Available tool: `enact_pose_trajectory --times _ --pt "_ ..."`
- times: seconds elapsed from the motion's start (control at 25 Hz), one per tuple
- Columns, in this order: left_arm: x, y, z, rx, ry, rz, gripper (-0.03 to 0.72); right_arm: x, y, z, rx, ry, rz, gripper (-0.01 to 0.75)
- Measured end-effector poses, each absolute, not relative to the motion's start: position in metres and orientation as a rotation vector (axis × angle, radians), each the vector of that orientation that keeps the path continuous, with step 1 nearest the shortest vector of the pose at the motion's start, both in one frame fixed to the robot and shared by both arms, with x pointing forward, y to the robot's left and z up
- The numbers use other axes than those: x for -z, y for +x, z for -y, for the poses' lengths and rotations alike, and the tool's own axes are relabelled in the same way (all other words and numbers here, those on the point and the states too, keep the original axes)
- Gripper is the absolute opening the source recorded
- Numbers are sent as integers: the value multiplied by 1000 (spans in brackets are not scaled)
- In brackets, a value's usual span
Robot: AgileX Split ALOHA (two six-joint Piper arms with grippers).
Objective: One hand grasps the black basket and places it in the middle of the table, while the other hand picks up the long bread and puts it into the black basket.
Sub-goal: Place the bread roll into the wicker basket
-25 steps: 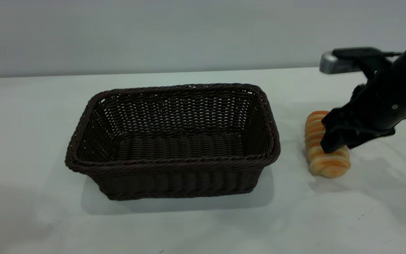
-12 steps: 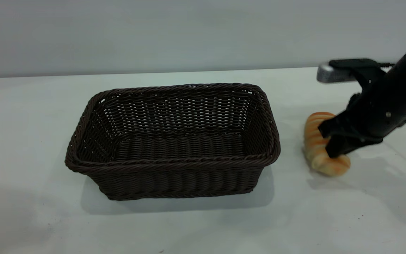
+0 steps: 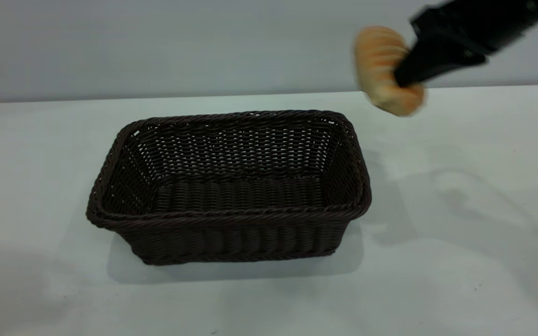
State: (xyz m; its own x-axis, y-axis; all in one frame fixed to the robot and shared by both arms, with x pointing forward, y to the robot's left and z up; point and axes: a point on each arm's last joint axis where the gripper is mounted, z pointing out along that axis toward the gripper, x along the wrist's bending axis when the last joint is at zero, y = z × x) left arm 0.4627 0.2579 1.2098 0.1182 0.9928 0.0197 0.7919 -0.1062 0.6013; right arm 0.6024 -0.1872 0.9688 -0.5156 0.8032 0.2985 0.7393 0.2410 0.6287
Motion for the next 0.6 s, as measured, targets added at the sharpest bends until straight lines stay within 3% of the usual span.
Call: enact_pose_trajectory --times 0.16,0.32,0.44,0.6 --pt "-1210 463 -258 -598 1956 -1725 328 -976 590 138 -1214 1335 -2493 143" --pt "-1210 463 -258 -598 1956 -1725 328 -970 578 101 -1219 1244 -2523 257" --pt "-1210 462 -258 -598 1959 -1727 328 -963 578 96 -1203 1250 -2527 332" --pt "-1213 457 -263 -649 1970 -1742 328 -967 576 103 -1175 1286 -2545 358"
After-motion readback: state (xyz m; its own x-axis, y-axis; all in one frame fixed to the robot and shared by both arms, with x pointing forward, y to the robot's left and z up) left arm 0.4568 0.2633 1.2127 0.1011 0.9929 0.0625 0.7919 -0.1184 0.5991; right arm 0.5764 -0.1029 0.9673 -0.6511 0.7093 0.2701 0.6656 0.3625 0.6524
